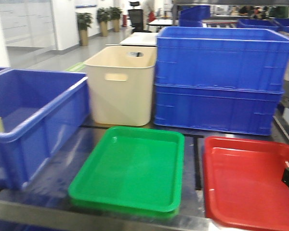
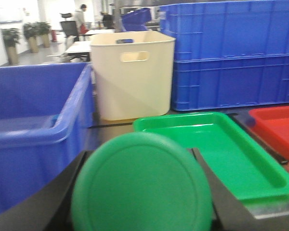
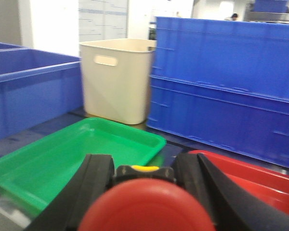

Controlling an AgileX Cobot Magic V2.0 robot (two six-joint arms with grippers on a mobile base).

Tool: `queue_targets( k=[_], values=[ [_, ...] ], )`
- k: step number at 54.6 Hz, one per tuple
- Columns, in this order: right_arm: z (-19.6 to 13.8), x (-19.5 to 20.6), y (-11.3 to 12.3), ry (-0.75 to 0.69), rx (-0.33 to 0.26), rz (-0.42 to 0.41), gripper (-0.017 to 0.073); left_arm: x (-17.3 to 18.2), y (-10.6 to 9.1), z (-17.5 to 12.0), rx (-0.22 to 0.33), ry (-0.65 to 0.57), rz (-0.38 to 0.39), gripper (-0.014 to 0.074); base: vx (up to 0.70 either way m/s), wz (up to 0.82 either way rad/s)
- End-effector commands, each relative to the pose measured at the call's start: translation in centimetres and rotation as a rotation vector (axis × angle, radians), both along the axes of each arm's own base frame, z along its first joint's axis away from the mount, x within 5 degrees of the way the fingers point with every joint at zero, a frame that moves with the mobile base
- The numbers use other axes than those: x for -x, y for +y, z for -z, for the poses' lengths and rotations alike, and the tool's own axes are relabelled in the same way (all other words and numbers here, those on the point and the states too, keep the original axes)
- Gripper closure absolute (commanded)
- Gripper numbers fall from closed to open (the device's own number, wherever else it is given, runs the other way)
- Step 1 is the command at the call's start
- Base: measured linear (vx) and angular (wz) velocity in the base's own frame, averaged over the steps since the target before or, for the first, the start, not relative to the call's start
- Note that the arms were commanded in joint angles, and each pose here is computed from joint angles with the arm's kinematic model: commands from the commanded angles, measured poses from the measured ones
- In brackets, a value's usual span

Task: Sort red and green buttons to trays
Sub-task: 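Drive the base up to the green and red trays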

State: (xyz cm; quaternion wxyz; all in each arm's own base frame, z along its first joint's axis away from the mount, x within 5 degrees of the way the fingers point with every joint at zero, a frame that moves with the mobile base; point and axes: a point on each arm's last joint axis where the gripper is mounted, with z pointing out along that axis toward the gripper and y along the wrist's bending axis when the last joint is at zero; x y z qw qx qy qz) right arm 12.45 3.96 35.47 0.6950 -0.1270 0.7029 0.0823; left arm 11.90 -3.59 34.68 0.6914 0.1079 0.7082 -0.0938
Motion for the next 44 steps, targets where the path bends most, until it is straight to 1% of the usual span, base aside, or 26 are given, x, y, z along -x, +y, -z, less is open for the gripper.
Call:
queue_targets(
  k=[1,18,44],
  values=[
    [-1.84,0.20,0.28,-0.108,-0.025,-0.035,0.0568,0.18,-0.22,-1.77,0.047,-0.104,0.028,0.0594,0.20,-0.46],
    [-1.84,0.20,0.28,-0.108,-0.025,-0.035,0.0568,0.18,-0.22,-1.77,0.047,-0.104,0.028,0.0594,0.19,-0.34],
    [-1.84,0.20,0.28,-0.108,-0.025,-0.035,0.0568,0.18,-0.22,-1.77,0.047,-0.104,0.028,0.0593,0.14,-0.20]
  ],
)
